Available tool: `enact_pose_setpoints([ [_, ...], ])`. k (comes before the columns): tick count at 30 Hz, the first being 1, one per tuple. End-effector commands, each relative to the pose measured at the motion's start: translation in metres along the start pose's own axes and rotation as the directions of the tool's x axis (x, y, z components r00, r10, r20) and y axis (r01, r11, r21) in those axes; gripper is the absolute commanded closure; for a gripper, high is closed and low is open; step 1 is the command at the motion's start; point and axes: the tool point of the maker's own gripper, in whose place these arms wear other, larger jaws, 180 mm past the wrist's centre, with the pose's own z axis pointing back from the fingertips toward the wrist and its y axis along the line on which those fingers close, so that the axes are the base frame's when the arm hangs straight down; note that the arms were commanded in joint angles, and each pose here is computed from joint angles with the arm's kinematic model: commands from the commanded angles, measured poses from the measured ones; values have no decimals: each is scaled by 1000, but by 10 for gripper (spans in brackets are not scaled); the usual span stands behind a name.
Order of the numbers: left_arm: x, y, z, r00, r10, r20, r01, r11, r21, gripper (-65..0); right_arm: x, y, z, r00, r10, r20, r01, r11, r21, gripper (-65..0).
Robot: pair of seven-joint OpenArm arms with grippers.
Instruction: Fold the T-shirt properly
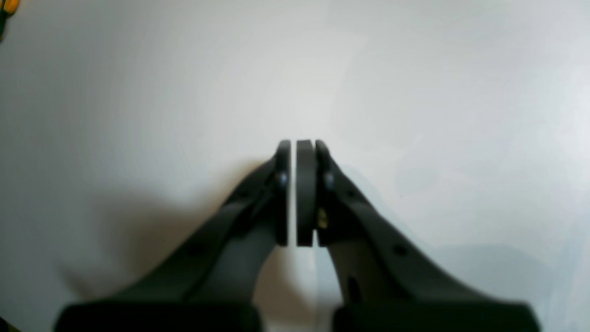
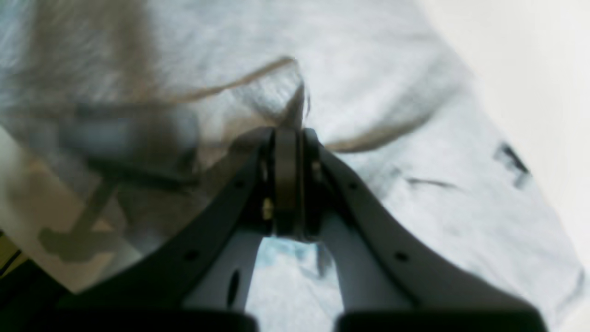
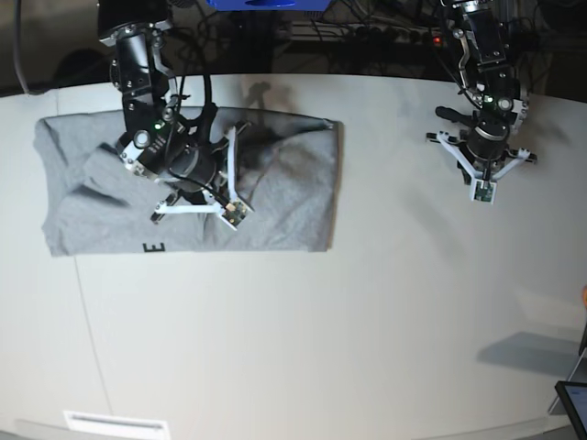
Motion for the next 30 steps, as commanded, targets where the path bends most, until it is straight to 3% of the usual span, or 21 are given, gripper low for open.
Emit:
enact_pose_setpoints([
  [1, 12, 7, 2, 999, -5, 43, 4, 1000, 20, -13, 8, -4, 5, 1000, -4, 31, 5, 1000, -15, 0],
  [6, 18, 7, 1, 998, -3, 55, 2, 1000, 19, -13, -10, -4, 6, 1000, -15, -20, 14, 1000, -18, 0],
  [18, 20, 6, 0, 998, -3, 60, 2, 1000, 16, -13, -22, 11, 12, 999, -24, -35, 24, 1000, 5, 0],
  [30, 21, 5, -1, 998, -1, 61, 0, 1000, 16, -13, -6, 0, 14, 1000, -7, 3, 8, 1000, -21, 0],
])
